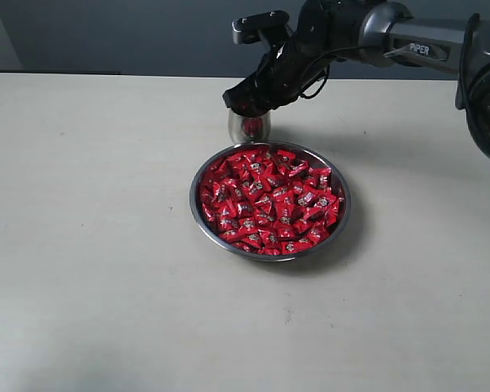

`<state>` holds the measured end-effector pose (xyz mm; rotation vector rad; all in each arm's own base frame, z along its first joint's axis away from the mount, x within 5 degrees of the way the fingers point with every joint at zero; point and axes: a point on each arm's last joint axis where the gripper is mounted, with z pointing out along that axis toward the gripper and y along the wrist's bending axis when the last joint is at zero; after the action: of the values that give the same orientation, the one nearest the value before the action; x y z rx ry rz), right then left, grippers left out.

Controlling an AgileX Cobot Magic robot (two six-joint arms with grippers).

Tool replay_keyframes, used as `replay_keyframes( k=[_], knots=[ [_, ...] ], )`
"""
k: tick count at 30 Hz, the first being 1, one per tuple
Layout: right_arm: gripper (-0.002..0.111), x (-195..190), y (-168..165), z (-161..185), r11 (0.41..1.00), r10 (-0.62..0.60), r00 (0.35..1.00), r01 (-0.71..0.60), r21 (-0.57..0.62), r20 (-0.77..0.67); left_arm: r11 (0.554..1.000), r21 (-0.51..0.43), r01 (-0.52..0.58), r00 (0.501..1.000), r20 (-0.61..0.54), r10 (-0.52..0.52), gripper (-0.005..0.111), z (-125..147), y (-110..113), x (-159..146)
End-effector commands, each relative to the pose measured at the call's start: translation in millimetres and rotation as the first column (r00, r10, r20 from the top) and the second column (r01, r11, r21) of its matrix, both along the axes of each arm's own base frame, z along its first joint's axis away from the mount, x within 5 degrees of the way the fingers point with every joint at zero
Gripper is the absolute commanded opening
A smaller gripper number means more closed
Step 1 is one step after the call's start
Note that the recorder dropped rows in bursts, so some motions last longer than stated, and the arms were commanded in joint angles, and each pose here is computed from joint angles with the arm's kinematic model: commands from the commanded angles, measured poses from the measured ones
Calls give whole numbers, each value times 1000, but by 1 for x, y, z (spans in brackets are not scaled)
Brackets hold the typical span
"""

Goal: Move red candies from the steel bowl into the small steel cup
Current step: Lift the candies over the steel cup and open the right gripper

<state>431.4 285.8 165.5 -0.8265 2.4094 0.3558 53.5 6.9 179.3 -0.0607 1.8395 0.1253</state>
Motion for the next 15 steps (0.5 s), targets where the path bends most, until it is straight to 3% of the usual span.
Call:
replay_keyframes(
  k=[1,10,15],
  knots=[
    [31,-1,-3,27,1000,-4,999,3,26,43,1000,3,5,1000,18,-5,0,3,0,0],
    [31,-30,-16,81,999,48,997,-49,-14,-62,1000,3,5,1000,18,-5,0,3,0,0],
    [31,-52,-13,78,988,98,979,-117,-96,-177,1000,3,5,1000,18,-5,0,3,0,0]
  ],
)
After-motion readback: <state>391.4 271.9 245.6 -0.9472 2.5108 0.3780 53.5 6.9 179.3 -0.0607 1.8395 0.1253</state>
